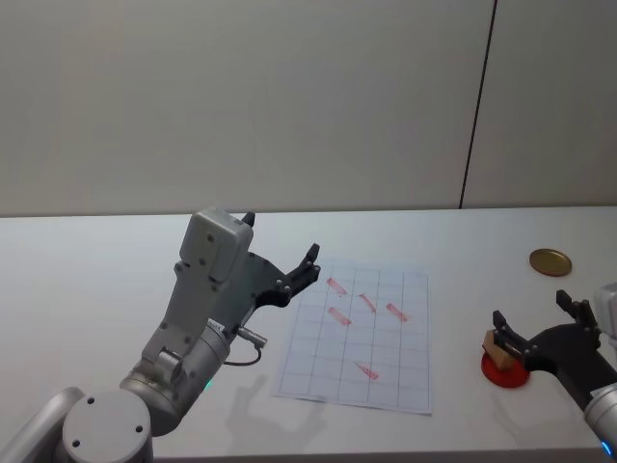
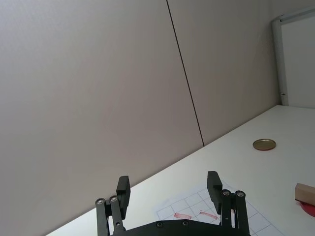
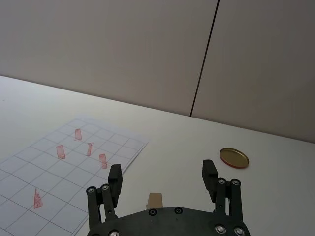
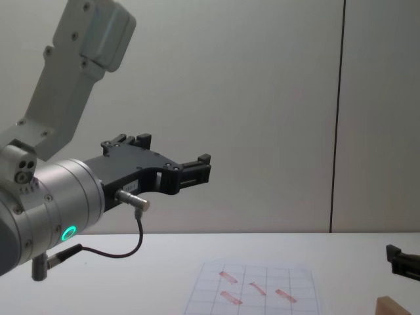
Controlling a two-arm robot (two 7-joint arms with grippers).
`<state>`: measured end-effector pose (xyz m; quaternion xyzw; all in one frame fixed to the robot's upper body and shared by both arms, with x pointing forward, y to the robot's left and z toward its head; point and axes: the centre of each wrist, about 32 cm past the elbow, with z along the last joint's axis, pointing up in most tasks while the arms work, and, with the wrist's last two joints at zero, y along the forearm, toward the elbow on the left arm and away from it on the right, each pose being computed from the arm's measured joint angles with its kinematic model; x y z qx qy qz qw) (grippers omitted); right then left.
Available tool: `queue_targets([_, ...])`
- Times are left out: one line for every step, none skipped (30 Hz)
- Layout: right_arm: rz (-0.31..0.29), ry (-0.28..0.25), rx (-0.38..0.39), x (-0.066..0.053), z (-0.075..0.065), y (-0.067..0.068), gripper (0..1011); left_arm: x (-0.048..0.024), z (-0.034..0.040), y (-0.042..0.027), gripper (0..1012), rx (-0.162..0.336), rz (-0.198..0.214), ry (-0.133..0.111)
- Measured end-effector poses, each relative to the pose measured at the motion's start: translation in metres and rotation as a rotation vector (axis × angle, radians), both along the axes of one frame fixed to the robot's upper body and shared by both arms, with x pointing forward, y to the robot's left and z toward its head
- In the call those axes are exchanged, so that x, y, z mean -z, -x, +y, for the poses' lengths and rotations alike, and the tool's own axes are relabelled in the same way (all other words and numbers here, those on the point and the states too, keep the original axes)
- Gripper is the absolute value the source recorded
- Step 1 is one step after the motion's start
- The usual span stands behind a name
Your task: Use the one hand to pick up the stamp and affix it onto the A4 paper.
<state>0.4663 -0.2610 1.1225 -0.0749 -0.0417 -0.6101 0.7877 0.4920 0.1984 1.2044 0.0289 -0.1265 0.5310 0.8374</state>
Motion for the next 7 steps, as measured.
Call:
queue_targets([-0.002,-0.001,-0.001,-0.0005,-0.0001,0.0004,1000,0.0,0.0,0.0,993,0.0,0.0,0.0])
queue_targets([-0.003,-0.001,-0.001,-0.0007,-0.0002,0.0006,1001,0.0,0.0,0.0,993,0.0,0.0,0.0])
queue_targets([-0.003,-0.001,-0.001,-0.0009,-0.0003,0.0008,1001,0.0,0.0,0.0,993,0.0,0.0,0.0])
queue_targets([-0.004,-0.002,-0.001,-0.0011,-0.0004,0.0012,1001,0.0,0.0,0.0,993,0.0,0.0,0.0])
queue_targets([-0.005,-0.003,-0.001,-0.0013,-0.0005,0.0013,1001,0.0,0.0,0.0,993,0.0,0.0,0.0])
queue_targets([-0.006,-0.003,-0.002,-0.0015,-0.0005,0.0015,1001,0.0,0.0,0.0,993,0.0,0.0,0.0])
queue_targets([-0.006,-0.003,-0.002,-0.0016,-0.0006,0.0017,1001,0.0,0.0,0.0,993,0.0,0.0,0.0])
